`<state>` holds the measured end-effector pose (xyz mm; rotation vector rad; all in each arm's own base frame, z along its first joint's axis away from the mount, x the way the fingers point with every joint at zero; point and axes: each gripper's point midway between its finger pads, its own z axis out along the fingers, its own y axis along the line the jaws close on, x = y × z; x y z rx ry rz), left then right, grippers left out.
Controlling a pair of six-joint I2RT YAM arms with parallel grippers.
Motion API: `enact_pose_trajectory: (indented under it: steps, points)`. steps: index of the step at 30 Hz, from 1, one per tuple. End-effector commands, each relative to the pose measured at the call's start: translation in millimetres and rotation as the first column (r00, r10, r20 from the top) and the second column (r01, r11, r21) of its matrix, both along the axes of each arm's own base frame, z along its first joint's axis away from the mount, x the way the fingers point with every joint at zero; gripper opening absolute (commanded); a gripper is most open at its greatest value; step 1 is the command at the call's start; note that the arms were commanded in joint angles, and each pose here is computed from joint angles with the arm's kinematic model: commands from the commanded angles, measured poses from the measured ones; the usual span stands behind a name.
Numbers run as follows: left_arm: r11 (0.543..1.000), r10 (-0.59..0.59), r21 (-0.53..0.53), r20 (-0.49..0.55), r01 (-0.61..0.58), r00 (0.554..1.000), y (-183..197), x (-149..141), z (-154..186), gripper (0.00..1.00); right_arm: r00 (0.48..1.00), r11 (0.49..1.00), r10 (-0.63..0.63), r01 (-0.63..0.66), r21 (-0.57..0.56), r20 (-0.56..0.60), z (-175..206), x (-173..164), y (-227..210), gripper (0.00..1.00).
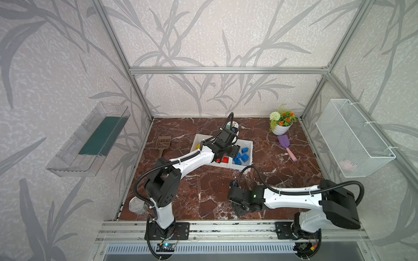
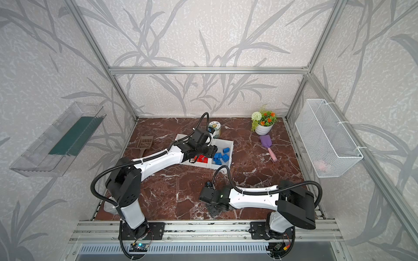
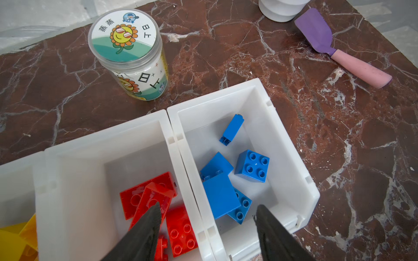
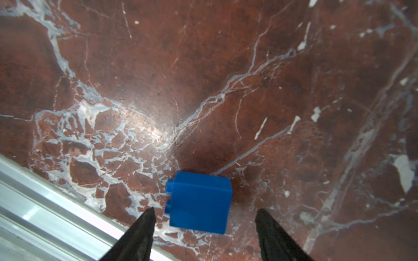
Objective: Sort the legos into containers by color
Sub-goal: Pick up the lego from the bottom-center of the table.
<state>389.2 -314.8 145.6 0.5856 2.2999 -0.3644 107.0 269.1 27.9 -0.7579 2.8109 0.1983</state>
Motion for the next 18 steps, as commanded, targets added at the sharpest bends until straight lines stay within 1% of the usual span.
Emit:
enact_pose_trajectory:
  steps: [1,7,10,13,15,18]
  points:
    - [0.999,0.019,-0.04,0.039,-0.017,0.999,4,0,20,0.69,1.0,1.0,-0.016,0.016,-0.002,-0.006,-1,0,4,0.69]
    - [0.998,0.028,-0.049,0.036,-0.026,0.999,7,0,20,0.69,0.999,0.999,-0.016,0.015,-0.029,-0.03,-11,-2,7,0.6]
    - [0.998,0.029,-0.051,0.038,-0.027,0.999,8,0,22,0.69,0.999,0.998,-0.02,0.019,-0.054,-0.025,-11,-1,4,0.5]
    - [0.998,0.033,-0.053,0.04,-0.031,0.999,10,-1,23,0.69,0.999,0.997,-0.033,0.035,-0.071,0.028,-1,8,-1,0.42]
    - [0.998,0.038,-0.056,0.046,-0.035,0.998,12,-1,26,0.69,0.997,0.997,-0.02,0.026,-0.075,0.078,12,18,-4,0.4]
    - [0.997,0.052,-0.066,0.054,-0.048,0.997,17,-1,31,0.69,0.992,0.998,-0.023,0.031,-0.061,0.124,32,40,-10,0.39]
